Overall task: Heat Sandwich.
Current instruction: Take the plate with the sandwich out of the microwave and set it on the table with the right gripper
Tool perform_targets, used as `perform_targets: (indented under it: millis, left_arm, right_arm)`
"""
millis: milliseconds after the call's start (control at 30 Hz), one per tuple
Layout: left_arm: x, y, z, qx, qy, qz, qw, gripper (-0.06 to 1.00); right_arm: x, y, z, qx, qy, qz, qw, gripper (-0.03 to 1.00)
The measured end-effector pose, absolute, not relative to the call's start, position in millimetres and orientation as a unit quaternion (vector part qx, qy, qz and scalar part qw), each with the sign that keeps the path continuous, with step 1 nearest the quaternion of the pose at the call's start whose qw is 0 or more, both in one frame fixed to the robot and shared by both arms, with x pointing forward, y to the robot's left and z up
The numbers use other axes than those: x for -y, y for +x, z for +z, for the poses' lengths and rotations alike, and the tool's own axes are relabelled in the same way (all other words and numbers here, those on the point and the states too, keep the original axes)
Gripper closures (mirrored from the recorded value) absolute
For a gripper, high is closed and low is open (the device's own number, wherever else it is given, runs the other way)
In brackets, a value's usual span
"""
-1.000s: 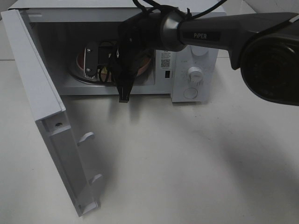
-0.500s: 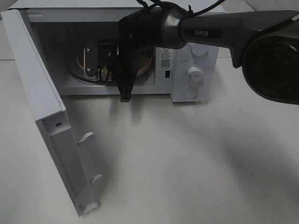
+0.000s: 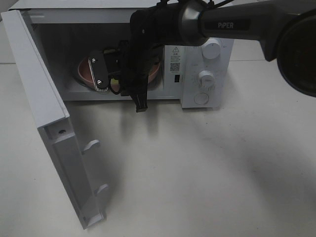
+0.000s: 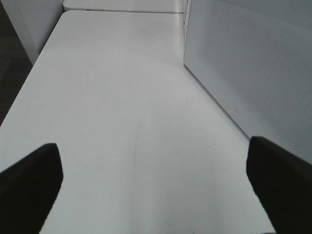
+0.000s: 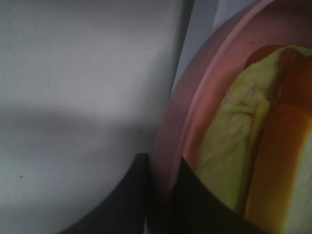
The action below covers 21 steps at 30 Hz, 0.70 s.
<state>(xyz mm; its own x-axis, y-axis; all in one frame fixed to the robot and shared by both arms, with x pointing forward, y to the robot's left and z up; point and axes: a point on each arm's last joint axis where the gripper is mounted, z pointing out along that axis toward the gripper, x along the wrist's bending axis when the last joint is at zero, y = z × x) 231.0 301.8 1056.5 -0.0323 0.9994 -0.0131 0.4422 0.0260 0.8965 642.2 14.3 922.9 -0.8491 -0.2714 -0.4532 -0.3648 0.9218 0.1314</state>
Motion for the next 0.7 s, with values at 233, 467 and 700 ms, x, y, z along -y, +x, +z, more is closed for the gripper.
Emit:
perform_targets:
  millis: [233, 467, 700]
  left_arm:
    - [-301.8, 231.0, 1056.5, -0.613, 0.588, 0.375, 0.371, -0.02]
    - [-301.8, 231.0, 1056.5, -0.613, 0.588, 0.375, 0.371, -0.02]
    - [-301.8, 231.0, 1056.5, -0.613, 0.588, 0.375, 0.371, -0.02]
  right_arm:
    - [-7.0, 631.9, 927.5, -0.953, -0.181, 0.106, 0.217, 0.87]
    - [-0.8, 622.9, 929.6, -0.953, -0.194, 0.103, 0.211, 0.87]
    - [7.3, 611.3, 933.4, -0.946, -0.219, 0.101, 0.217, 0.87]
